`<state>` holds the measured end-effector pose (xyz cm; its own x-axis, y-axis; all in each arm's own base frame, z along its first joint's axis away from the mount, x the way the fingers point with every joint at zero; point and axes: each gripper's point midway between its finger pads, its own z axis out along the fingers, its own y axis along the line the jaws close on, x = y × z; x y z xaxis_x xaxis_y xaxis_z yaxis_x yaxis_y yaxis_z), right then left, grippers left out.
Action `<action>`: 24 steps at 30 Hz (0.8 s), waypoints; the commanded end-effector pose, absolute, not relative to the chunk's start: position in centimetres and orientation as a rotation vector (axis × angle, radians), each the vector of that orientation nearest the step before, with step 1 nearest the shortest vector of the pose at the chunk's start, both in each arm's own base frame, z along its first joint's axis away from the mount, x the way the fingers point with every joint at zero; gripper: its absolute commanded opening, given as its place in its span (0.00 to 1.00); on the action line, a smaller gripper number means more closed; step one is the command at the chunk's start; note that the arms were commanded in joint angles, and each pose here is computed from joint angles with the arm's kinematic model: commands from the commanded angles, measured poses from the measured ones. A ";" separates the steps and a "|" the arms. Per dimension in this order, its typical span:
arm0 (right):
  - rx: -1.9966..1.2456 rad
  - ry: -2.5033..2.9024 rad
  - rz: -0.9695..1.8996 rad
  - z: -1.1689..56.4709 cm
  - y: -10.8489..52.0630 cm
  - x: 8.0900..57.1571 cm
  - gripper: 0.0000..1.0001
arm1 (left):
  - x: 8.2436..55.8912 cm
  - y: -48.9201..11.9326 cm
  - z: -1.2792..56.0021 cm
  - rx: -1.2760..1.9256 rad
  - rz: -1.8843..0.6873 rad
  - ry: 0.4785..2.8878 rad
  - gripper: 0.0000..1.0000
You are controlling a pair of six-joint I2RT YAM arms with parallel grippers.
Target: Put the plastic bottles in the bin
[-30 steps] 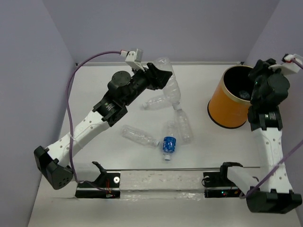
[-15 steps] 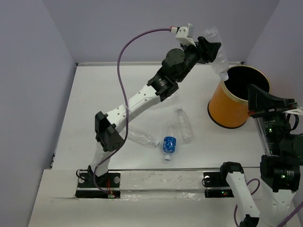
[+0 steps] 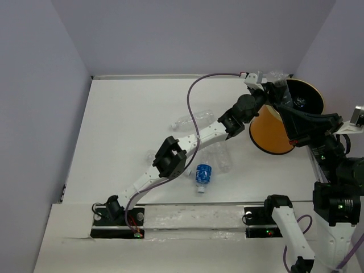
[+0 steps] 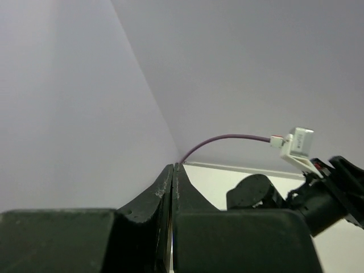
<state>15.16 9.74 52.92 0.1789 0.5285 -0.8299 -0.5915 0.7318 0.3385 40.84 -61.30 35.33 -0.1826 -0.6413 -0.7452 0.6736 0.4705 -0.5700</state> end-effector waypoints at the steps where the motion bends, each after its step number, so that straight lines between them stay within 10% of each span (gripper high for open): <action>1: -0.129 1.139 0.869 52.8 11.1 15.5 0.00 | 36.9 -58.3 47.6 -0.011 -1.297 0.966 0.93; 14: -0.090 1.177 0.749 51.4 9.7 16.7 0.00 | 37.5 -45.6 55.8 0.169 -0.888 0.977 0.99; 20: -0.143 1.311 0.847 46.6 11.4 18.7 0.06 | 40.1 -36.5 43.9 0.267 -0.652 1.322 0.99; 24: -0.157 1.487 0.959 41.0 12.8 21.6 0.39 | 40.6 -29.9 31.4 0.293 -0.498 1.686 0.99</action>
<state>19.09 10.70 46.67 0.0284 0.4824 -0.8755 -0.5850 0.7182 0.3768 39.26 -32.30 47.91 0.1638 -0.3825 -0.9093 0.5564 0.7970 -0.2350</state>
